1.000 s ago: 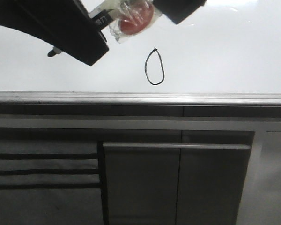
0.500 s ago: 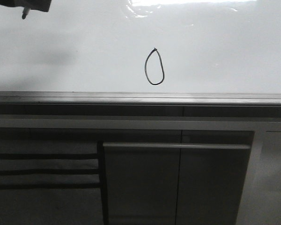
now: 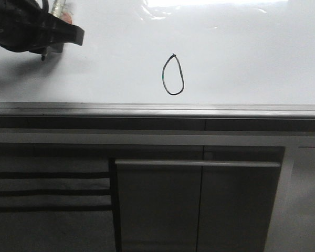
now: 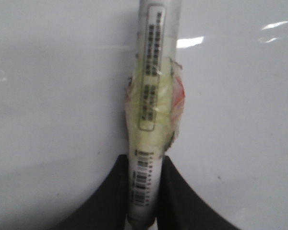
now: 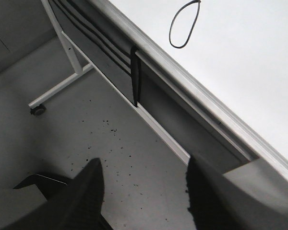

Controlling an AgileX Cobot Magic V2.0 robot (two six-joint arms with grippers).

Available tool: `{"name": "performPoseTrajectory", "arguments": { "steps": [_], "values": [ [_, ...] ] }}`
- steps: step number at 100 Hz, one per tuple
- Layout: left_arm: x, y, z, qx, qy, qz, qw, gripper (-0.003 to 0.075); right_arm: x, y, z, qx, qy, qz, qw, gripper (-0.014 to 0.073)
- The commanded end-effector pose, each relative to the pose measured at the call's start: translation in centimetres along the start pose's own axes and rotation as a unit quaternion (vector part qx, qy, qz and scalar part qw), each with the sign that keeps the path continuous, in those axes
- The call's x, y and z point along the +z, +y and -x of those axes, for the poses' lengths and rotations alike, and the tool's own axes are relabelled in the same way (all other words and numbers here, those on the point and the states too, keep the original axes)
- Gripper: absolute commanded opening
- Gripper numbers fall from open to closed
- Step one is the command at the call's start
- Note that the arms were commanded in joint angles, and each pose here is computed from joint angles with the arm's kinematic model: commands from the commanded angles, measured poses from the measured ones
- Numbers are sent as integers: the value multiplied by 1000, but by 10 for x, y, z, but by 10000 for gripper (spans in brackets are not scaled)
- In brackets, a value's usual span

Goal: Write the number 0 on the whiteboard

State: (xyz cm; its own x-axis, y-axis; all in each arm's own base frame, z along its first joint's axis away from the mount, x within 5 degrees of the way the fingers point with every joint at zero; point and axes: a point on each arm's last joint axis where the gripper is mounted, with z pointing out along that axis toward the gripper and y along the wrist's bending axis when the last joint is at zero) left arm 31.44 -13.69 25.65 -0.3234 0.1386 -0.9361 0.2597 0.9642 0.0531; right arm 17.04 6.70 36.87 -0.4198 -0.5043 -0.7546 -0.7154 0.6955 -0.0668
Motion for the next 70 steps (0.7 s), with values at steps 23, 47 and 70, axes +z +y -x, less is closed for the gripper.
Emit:
{"name": "performPoseTrajectory", "arguments": {
  "steps": [23,47,70],
  "values": [
    [5,0,32,-43,-14,-23,999,-19,-9,-1,10,4,-43,-20,999,351],
    [7,6,26,-44,13,-35,998,178,-9,-1,10,4,-42,-20,999,351],
    [0,5,32,-43,6,-42,998,411,-9,-2,10,3,-41,-23,999,351]
  ]
}}
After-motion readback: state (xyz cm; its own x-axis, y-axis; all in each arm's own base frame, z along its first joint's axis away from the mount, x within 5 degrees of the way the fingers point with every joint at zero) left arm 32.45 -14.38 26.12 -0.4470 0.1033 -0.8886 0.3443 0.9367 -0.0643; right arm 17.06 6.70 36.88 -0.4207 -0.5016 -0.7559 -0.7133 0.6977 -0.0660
